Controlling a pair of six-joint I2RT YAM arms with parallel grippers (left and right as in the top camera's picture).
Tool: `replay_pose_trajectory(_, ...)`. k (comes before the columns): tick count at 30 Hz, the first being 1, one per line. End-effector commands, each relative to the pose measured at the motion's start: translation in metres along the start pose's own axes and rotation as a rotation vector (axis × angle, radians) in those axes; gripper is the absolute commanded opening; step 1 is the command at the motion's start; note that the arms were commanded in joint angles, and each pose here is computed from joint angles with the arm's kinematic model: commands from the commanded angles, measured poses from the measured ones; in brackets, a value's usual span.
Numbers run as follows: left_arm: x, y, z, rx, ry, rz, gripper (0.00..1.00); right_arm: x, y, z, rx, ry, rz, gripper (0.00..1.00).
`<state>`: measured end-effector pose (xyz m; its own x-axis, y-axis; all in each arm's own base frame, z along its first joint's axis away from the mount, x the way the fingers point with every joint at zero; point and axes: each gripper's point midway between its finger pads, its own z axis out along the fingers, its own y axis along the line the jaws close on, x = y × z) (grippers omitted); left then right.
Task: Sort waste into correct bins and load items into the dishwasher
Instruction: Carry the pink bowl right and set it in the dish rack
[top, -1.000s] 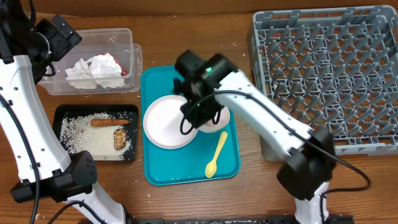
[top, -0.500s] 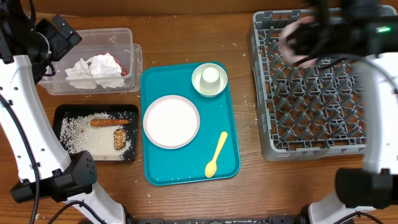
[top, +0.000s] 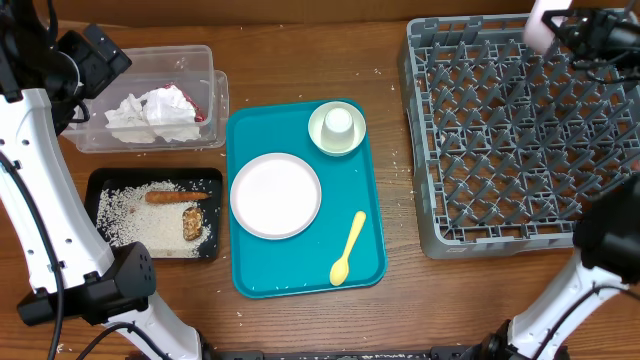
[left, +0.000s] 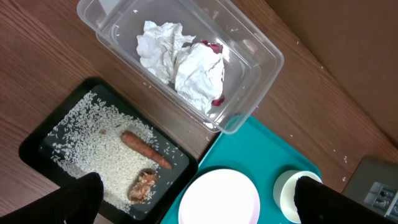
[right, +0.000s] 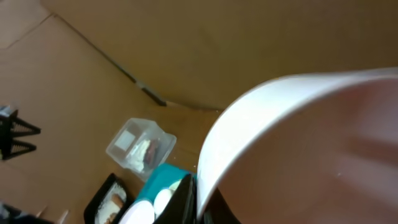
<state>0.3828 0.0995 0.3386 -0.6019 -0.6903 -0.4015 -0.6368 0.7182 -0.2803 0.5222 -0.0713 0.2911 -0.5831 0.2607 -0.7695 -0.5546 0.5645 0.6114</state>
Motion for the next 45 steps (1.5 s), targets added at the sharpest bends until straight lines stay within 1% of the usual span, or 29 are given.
replay_pose_trajectory(1,0.0,0.0,0.001,-0.01,-0.004,-0.007,1.0,0.002,-0.019,0.007,-0.109,-0.017,0.125,0.04)
replay_pose_trajectory(4,0.0,0.0,0.001,-0.01,-0.004,-0.007,1.0,0.007,-0.048,0.01,-0.094,-0.029,0.208,0.04)
replay_pose_trajectory(7,0.0,0.0,0.001,-0.01,-0.004,-0.007,1.0,0.014,-0.079,0.006,-0.026,-0.048,0.308,0.04)
replay_pose_trajectory(9,0.0,0.0,0.001,-0.01,-0.004,-0.007,1.0,0.02,-0.099,-0.006,0.041,-0.065,0.382,0.04)
replay_pose_trajectory(13,0.0,0.0,0.001,-0.01,-0.004,-0.007,1.0,0.028,-0.112,-0.025,0.07,-0.078,0.472,0.04)
replay_pose_trajectory(18,0.0,0.0,0.001,-0.01,-0.004,-0.007,1.0,0.039,-0.13,-0.046,0.159,-0.094,0.57,0.05)
replay_pose_trajectory(22,0.0,0.0,0.001,-0.01,-0.004,-0.007,1.0,0.044,-0.131,-0.051,0.165,-0.09,0.592,0.04)
replay_pose_trajectory(24,0.0,0.0,0.001,-0.01,-0.004,-0.007,1.0,0.041,-0.126,-0.051,0.13,-0.091,0.579,0.04)
replay_pose_trajectory(27,0.0,0.0,0.001,-0.01,-0.004,-0.007,1.0,0.028,-0.106,-0.047,0.004,-0.094,0.524,0.04)
replay_pose_trajectory(31,0.0,0.0,0.001,-0.01,-0.004,-0.007,1.0,0.02,-0.099,-0.037,-0.029,-0.089,0.51,0.04)
replay_pose_trajectory(35,0.0,0.0,0.001,-0.01,-0.004,-0.007,1.0,0.028,-0.107,-0.019,0.031,-0.071,0.545,0.04)
replay_pose_trajectory(39,0.0,0.0,0.001,-0.01,-0.004,-0.007,1.0,0.042,-0.113,-0.001,0.038,-0.041,0.582,0.04)
replay_pose_trajectory(42,0.0,0.0,0.001,-0.01,-0.004,-0.007,1.0,0.056,-0.133,-0.002,0.161,-0.035,0.657,0.04)
replay_pose_trajectory(45,0.0,0.0,0.001,-0.01,-0.004,-0.007,1.0,0.057,-0.138,-0.013,0.182,-0.048,0.68,0.04)
